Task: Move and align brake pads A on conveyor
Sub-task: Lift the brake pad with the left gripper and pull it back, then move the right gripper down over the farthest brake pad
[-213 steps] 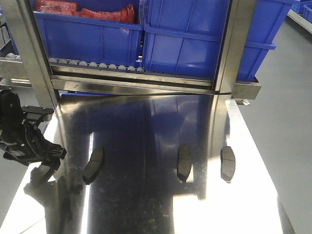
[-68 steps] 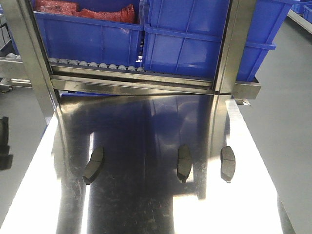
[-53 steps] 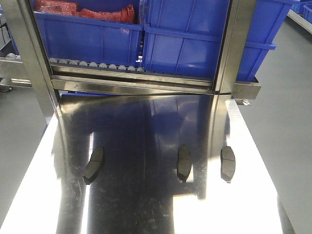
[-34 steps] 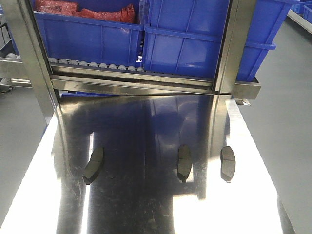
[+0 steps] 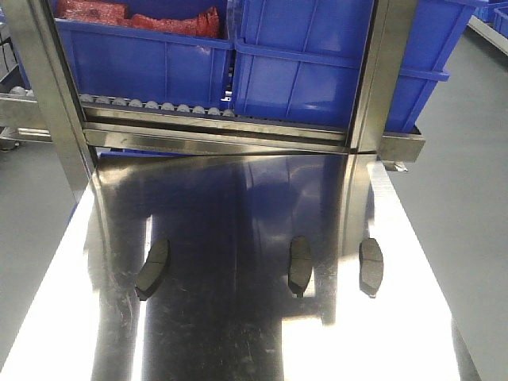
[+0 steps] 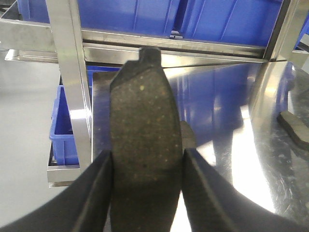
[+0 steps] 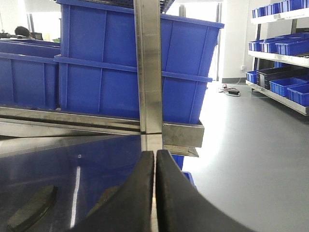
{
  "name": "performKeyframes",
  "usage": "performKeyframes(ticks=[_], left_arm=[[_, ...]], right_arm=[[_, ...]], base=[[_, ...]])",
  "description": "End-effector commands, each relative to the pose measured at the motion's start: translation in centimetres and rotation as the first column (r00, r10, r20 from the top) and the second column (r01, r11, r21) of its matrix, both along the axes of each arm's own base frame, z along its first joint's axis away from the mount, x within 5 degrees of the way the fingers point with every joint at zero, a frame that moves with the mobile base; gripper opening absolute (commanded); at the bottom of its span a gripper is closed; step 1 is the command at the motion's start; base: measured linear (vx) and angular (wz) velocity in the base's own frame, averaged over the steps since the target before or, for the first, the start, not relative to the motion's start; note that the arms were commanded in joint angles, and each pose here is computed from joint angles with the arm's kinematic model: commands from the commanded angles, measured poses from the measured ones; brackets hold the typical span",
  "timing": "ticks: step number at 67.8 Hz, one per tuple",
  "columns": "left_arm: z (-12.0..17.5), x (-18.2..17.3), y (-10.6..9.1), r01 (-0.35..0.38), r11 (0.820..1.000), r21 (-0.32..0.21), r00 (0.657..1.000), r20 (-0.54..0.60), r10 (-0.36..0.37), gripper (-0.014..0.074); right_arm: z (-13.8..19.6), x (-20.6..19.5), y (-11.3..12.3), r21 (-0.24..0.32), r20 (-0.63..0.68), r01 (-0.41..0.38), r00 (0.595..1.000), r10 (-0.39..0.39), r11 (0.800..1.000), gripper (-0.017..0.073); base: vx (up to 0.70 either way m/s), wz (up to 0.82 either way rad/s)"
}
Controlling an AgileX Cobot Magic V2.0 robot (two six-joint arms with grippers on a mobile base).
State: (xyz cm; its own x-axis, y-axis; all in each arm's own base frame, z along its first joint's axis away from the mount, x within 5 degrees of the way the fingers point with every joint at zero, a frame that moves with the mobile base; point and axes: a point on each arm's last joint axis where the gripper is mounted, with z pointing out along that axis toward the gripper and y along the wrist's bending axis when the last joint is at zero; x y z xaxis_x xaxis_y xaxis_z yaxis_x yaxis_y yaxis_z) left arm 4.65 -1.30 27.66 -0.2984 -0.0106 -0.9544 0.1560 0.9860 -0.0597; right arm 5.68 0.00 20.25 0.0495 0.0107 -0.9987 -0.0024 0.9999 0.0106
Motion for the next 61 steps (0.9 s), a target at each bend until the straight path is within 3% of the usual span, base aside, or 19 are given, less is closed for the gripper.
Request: performKeyframes(ticks=[1, 52, 61], left_arm=[[1.7, 0.2, 0.0, -0.007, 1.000, -0.030, 0.994, 0.113, 0.010, -0.0006], [1.7, 0.2, 0.0, -0.007, 1.000, -0.030, 0.994, 0.113, 0.010, -0.0006], [1.7, 0.2, 0.0, -0.007, 1.000, -0.030, 0.994, 0.113, 0.010, -0.0006]], right_arm=[[0.4, -0.1, 0.0, -0.005, 0.078, -0.004, 0.997, 0.004, 1.000, -0.0012], [0.5, -0.1, 0.1, -0.004, 0.087, -0.004, 0.996, 0.004, 1.000, -0.0012], [1.7, -0.3, 0.0, 0.065, 0.113, -0.012, 0.994, 0.005, 0.998, -0.0012]], base=[[0.00, 0.00], [0.00, 0.00], [0.00, 0.00]])
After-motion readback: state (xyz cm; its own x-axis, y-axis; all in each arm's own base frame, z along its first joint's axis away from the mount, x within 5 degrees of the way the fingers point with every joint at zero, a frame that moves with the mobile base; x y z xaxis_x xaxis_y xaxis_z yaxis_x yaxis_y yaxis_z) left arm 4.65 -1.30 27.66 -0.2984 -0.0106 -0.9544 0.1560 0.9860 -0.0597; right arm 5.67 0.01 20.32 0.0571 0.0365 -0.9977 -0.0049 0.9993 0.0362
